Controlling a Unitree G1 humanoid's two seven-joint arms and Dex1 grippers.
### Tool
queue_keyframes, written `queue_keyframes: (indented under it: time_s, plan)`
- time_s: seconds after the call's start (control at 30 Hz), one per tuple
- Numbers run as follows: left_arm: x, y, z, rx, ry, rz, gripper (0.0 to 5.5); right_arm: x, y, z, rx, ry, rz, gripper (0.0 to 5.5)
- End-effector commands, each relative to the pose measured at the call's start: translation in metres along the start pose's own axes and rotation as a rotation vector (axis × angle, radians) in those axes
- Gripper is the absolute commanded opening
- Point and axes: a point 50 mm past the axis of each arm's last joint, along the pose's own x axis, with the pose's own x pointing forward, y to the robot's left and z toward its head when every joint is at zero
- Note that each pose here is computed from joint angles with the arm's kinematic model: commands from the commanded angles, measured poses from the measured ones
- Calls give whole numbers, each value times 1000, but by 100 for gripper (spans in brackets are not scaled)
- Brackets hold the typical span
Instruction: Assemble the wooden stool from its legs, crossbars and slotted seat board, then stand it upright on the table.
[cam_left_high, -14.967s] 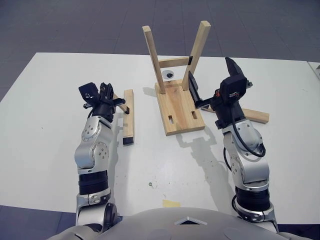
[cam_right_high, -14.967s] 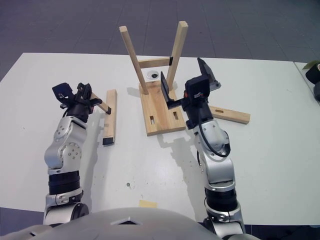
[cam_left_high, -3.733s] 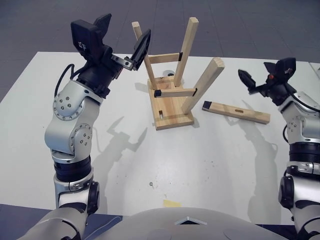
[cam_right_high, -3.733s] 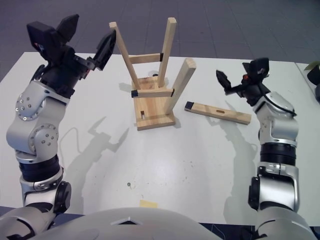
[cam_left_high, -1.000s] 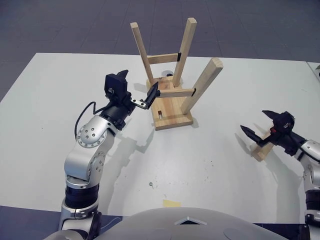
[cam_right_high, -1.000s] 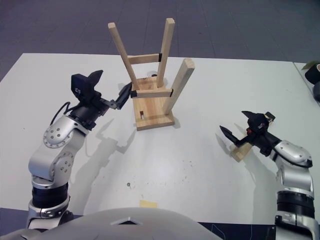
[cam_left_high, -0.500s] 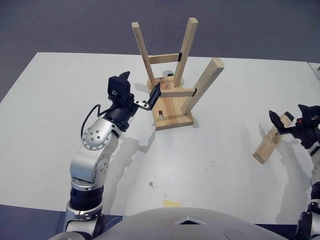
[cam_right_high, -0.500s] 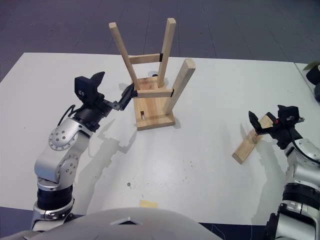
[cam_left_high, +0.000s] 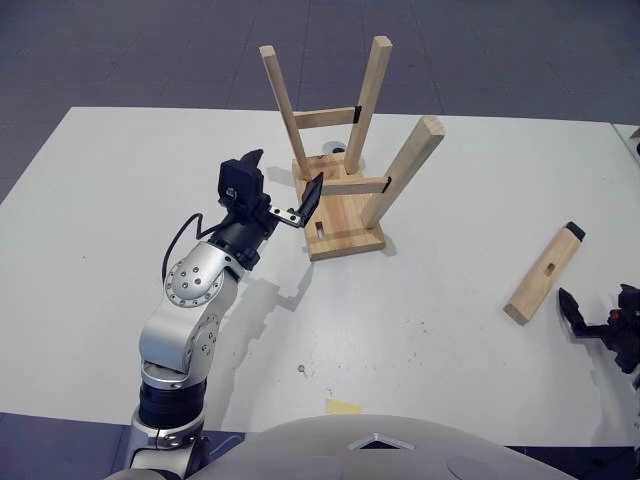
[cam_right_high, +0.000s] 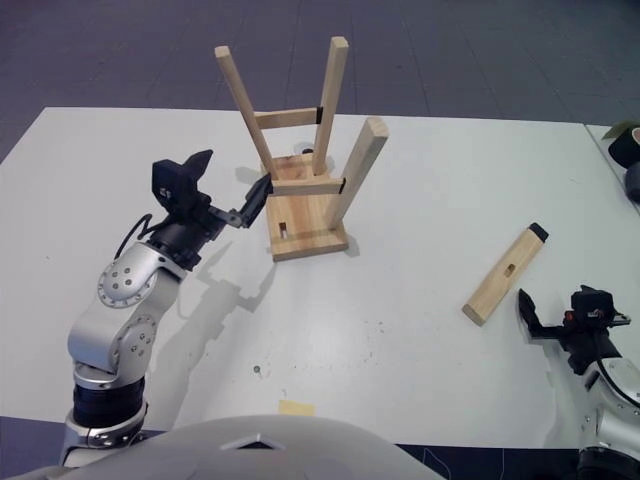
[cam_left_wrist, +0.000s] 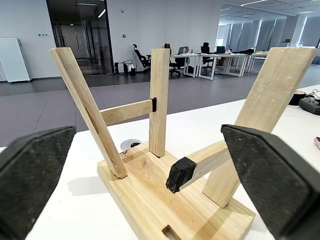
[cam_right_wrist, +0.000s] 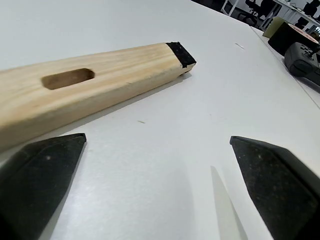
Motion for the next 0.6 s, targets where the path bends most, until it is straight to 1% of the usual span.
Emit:
queue_keyframes:
  time_s: [0.03, 0.1, 0.17, 0.37, 0.47, 0.53, 0.6]
  plan:
    - [3, 0, 0, 13, 14, -18, 540, 6, 45, -9, 52, 29, 208, 537]
    - [4, -1, 0, 13, 14, -27, 540, 9, 58, -6, 56, 7, 273, 537]
    - [5, -1, 0, 15, 14, -29, 540, 11, 63, -6, 44, -12, 307, 537]
    - [5, -1, -4, 13, 21, -25, 540, 22, 53, -8, -62, -69, 326, 537]
    - [8, -2, -4, 18, 17, -34, 540, 38, 50, -10, 2, -44, 317, 537]
    - [11, -1, -3, 34, 15, -32, 540, 48, 65, -6, 53, -42, 392, 537]
    - [13, -1, -2, 37, 11, -40, 540, 56, 83, 7, 72, -91, 455, 537]
